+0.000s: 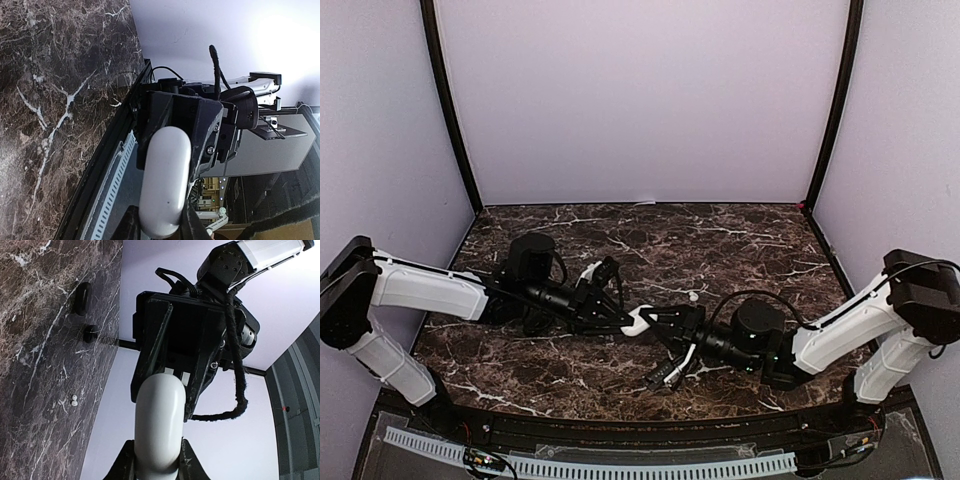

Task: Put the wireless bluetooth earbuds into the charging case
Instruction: Pass from the right arm to the left, then pass from the left arm to the right

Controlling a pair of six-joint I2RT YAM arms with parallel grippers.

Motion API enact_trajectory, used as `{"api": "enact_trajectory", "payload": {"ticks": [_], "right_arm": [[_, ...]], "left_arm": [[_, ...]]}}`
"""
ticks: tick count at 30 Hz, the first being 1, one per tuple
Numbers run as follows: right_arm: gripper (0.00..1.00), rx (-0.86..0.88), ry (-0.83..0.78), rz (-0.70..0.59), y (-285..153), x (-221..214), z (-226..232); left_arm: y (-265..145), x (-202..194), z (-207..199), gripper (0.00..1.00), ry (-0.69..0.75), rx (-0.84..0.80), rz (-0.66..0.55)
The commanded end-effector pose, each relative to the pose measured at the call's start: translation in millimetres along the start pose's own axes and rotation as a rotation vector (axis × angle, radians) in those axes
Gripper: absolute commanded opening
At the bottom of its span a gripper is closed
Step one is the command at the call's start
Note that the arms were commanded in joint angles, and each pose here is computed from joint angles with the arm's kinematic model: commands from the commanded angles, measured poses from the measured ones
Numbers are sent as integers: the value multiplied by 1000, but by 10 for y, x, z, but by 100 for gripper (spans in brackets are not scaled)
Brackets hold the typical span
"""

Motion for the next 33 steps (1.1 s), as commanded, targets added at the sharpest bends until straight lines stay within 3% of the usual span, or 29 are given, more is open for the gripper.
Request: {"api": "enact_trajectory", "payload": {"ticks": [1,3,6,8,13,16,22,26,29,32,33], "right_arm": [[27,-94,11,-24,-18,50,-114],[42,-101,37,-34,-52,62,-108],[85,-135,88,-31,-129,46,-136],[95,-164,123,-36,-212,48,-153],[99,-204,274,-65,-446,48,-195],[99,-192,475,-109,-570,51,-218],[99,13,1141,-198,-507,53,-423],[99,77,1490,-223,-508,42,-558],[99,22,1828,-113,-493,-108,-615],[100,-29,2206,132,-440,-315,-516],[100,-2,2263,109,-420,-340,-524]], "left_arm": [[6,-22,-132,19,53,-58,7],[-2,-24,-139,18,59,-73,5],[-32,-23,-148,18,67,-102,-3],[-74,-14,-144,17,72,-117,-20],[-181,25,-154,17,99,-124,-75],[-265,53,-193,17,133,-134,-122],[-359,112,-257,15,250,-101,-231],[-415,167,-294,15,351,-56,-328],[-468,212,-309,15,395,-32,-417],[-496,217,-338,15,446,-39,-486],[-498,216,-351,15,464,-44,-507]]}}
Point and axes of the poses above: each gripper's point midway between its finger pads, its own y axis out along the fingers, its own z axis along the line the jaws close on, x = y × z, the point moved 7 cm from there along -y, back along the fingers, and after that the axes turned 6 degrees about -y, right-handed, at the moved point
